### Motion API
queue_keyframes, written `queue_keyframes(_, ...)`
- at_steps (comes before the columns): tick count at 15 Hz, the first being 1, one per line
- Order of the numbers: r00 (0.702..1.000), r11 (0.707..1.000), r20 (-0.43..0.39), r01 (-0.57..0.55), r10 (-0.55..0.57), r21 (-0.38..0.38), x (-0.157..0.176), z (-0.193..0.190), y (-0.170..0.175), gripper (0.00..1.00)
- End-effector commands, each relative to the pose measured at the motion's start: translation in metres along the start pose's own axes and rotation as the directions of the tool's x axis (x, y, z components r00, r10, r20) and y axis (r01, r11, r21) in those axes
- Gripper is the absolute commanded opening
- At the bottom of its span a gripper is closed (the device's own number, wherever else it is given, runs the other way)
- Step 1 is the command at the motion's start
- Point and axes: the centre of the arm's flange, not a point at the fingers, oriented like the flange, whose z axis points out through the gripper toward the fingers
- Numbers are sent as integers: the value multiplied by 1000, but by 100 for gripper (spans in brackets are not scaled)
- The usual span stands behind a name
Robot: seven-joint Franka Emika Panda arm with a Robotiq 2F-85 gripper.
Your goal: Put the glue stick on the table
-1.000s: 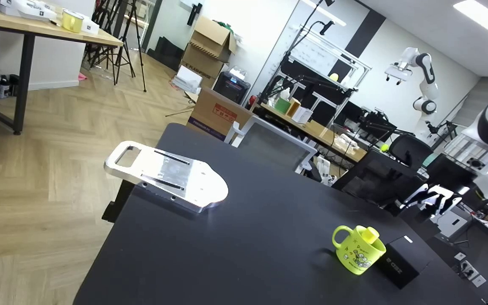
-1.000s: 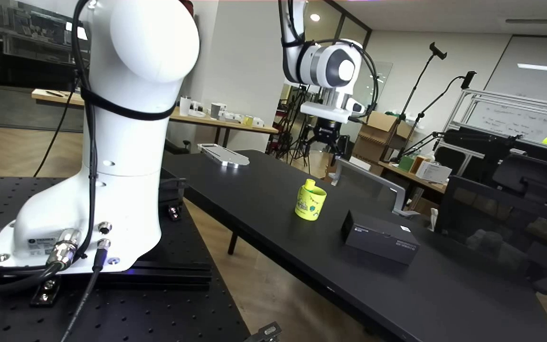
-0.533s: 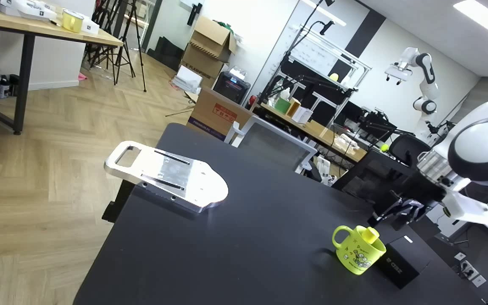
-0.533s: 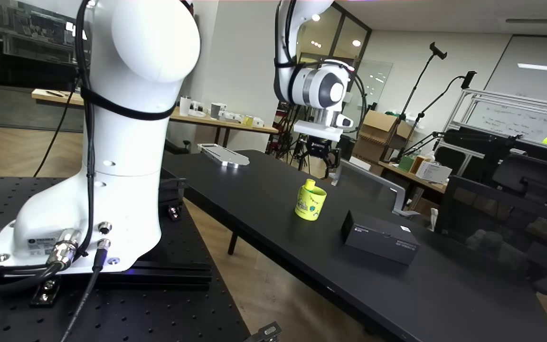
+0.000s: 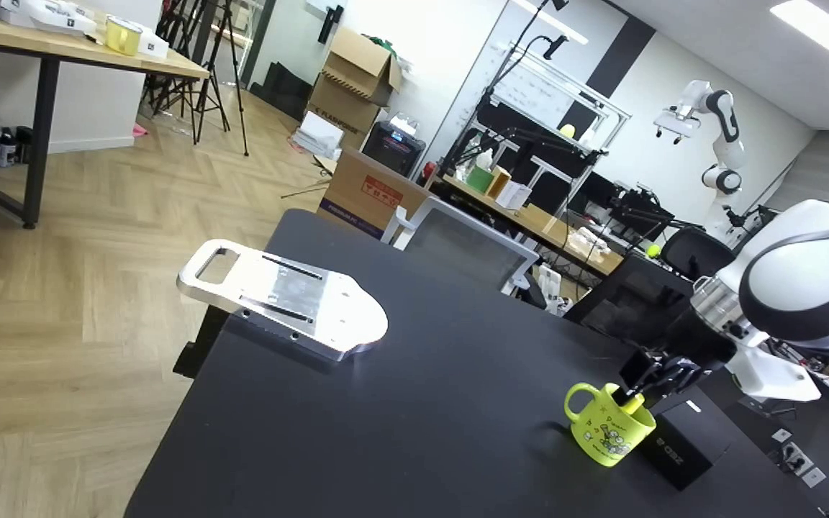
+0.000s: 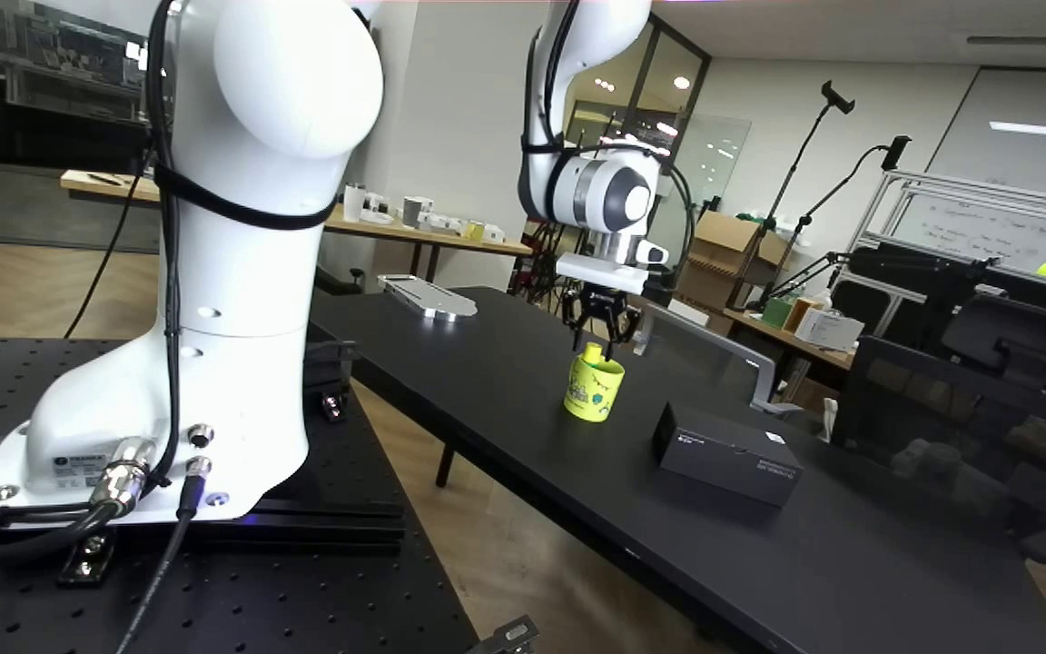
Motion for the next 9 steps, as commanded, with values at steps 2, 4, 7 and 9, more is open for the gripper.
queue_keyframes(2,998,999,-34,-46,46,-9,1,-12,4,25)
queue_keyframes(4,997,997,-32,-71,71,20,0,-23,9,12)
queue_keyframes(7,989,988,-32,-138,141,75,-3,-47,22,9)
queue_keyframes(9,983,982,-48,-174,178,68,-6,-75,36,9)
